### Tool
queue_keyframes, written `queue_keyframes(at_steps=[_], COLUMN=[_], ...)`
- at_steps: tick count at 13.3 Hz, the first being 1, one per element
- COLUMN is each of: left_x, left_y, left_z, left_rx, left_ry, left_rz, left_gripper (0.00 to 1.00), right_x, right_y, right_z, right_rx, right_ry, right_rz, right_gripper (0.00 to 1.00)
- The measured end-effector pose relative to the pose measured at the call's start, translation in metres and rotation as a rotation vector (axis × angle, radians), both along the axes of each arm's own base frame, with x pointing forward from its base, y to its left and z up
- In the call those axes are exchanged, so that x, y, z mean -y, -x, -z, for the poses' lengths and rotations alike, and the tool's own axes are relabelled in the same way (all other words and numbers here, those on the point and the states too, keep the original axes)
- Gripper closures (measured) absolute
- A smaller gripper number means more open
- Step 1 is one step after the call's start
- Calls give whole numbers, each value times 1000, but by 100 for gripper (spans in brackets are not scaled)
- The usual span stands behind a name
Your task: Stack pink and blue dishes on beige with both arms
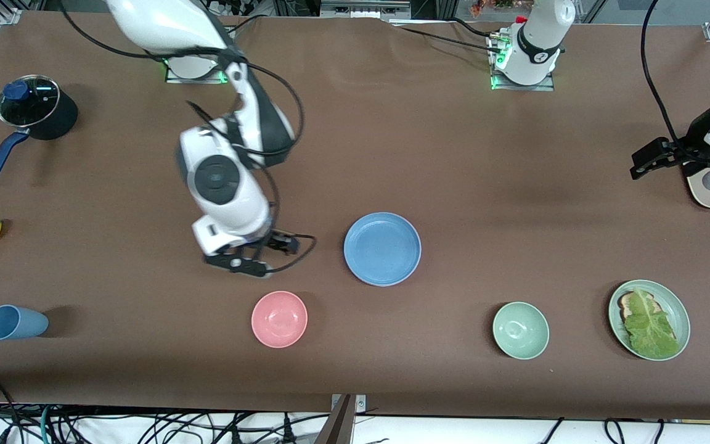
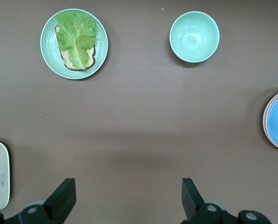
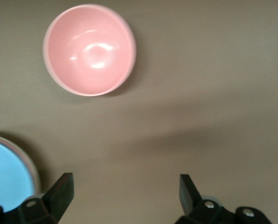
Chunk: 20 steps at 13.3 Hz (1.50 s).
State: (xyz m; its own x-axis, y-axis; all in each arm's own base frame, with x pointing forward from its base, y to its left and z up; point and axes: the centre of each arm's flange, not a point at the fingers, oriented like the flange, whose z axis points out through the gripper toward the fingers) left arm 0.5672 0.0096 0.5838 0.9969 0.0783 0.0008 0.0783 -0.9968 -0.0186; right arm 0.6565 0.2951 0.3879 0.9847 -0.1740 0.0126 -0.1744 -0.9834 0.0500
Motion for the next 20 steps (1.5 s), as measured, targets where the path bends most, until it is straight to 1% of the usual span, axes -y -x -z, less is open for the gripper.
queue_keyframes(at_steps=[2,4,5,7,8,10,12,13,14,16,20], left_x=[0,0,0,0,0,0,0,0,0,0,0], left_y=[0,0,0,0,0,0,0,0,0,0,0], left_z=[0,0,0,0,0,0,0,0,0,-1,-1], left_rx=[0,0,0,0,0,0,0,0,0,0,1], left_ry=[0,0,0,0,0,0,0,0,0,0,0], left_rz=[0,0,0,0,0,0,0,0,0,0,0], left_gripper=[0,0,0,0,0,0,0,0,0,0,0], right_x=[43,74,87,118,136,177,213,222,227,225,217], right_y=[-1,12,22,41,47,57,68,75,80,84,85], right_z=[-34,-64,-79,-108,-125,-151,-165,-169,-173,-179,-180], right_rx=[-20,-41,-65,-121,-134,-131,-119,-116,-111,-99,-96], right_ry=[16,11,6,-26,-55,-97,-112,-109,-90,-46,-35], right_rz=[-52,-76,-70,-57,-54,-58,-70,-78,-98,-150,-169], right_gripper=[0,0,0,0,0,0,0,0,0,0,0])
